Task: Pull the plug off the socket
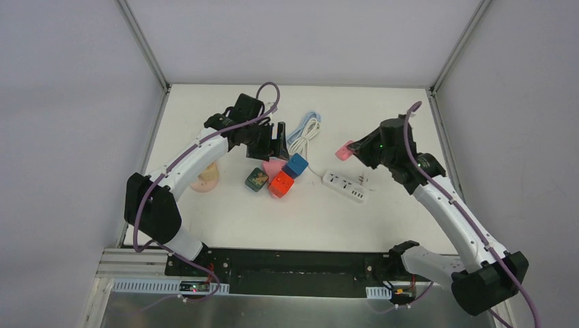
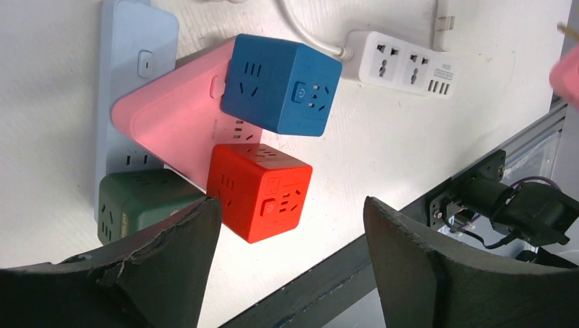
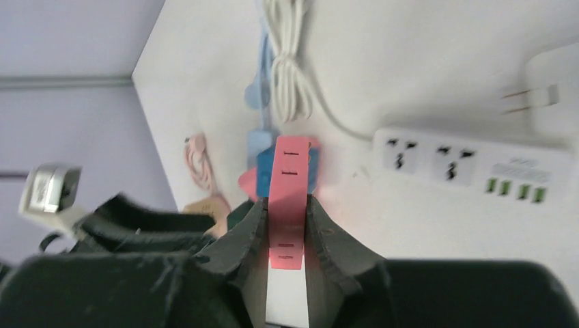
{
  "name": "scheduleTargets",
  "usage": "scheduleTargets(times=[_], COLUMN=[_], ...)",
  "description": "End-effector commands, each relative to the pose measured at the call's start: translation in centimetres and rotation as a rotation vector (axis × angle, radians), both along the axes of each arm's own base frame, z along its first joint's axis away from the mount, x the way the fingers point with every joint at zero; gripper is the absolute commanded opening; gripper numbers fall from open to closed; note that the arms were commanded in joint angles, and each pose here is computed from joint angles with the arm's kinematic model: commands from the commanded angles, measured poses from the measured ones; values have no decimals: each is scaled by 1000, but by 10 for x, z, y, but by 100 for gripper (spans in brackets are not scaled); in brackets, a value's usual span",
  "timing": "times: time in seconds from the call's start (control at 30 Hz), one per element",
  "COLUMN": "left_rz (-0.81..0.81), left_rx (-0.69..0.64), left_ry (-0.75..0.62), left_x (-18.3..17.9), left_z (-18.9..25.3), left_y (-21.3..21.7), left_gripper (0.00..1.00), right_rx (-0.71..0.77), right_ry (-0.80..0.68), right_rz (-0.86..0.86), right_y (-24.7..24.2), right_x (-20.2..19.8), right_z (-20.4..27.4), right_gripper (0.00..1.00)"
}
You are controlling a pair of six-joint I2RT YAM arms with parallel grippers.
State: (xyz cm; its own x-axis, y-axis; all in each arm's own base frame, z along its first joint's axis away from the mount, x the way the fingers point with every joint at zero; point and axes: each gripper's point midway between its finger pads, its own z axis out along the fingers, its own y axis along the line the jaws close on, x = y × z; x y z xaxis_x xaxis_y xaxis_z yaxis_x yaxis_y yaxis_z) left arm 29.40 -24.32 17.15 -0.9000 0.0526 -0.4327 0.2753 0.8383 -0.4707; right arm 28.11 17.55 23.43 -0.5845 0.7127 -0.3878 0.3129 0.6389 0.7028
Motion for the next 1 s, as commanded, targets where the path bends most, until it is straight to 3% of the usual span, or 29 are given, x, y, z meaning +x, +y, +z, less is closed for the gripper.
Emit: scheduleTargets(times=[0.0,0.33,0.6,0.83,0.97], left_rz=[-6,41,36,49,59], left_rx=[-13,-21,-21,-45,-44], left_ry=[-47,-25,-36,-17,-14], left_x=[2,11,23,26,26], left_z=[18,15,26,20,17], left_y=[-1,-6,-11,-18,-17], left_gripper=[79,78,79,79,79], right_rx=[-50,33,44,96,98], right_ry=[60,-18,-52,17,78], right_rz=[13,-44,-60,-52,-86], right_y=[-45,-108,-116,-127,-139], right_x=[16,95,113,118,111], right_z=[-26,-69,-107,-140,-160], right_gripper=[0,0,0,0,15])
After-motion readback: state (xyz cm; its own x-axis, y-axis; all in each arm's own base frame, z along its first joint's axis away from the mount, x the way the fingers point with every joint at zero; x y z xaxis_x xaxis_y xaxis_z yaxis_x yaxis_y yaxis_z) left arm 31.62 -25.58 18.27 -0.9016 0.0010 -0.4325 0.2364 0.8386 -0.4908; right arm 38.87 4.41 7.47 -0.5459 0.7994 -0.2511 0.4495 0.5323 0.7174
